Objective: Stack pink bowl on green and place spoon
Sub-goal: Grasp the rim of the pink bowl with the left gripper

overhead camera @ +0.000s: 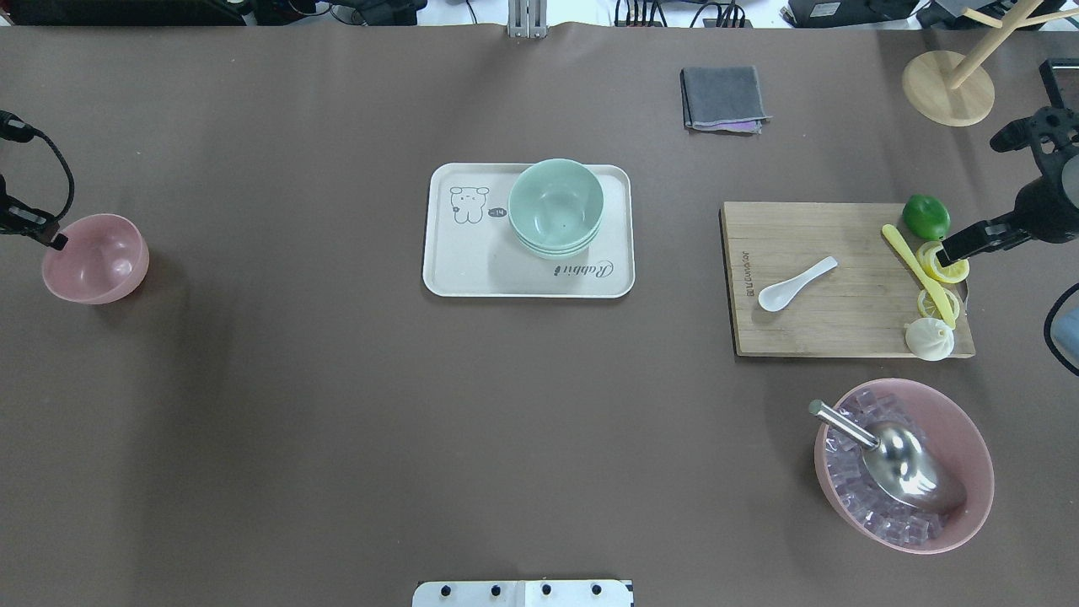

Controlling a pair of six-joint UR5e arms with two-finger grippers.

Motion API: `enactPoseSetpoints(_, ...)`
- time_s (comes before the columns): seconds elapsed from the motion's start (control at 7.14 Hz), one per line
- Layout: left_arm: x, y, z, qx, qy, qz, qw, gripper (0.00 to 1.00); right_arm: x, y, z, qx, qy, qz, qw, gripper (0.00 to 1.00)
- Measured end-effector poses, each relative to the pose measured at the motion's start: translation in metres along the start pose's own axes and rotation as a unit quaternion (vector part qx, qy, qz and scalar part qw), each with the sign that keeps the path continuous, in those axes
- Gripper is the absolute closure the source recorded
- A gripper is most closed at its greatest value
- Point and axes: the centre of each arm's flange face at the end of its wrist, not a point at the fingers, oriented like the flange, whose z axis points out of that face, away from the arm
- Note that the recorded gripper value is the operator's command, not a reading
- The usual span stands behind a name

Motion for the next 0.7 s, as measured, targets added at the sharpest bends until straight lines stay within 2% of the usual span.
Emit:
enactPoseSetpoints(0.14,0.001,-0.001,-0.001,0.001,0.0,0.001,1.0,0.98,0.0,0.0,0.0,0.0,0.0,0.0,1.0,0.0)
enactPoseSetpoints(0.56,0.006,-0.004,-0.005,0.005,0.003,0.004,1.0,1.0,0.0,-0.001,0.0,0.0,0.0,0.0,1.0,0.0)
enactPoseSetpoints(0.7,0.012,-0.008,-0.008,0.004,0.016,0.006,0.9998,1.0,0.0,-0.001,0.0,0.0,0.0,0.0,1.0,0.0)
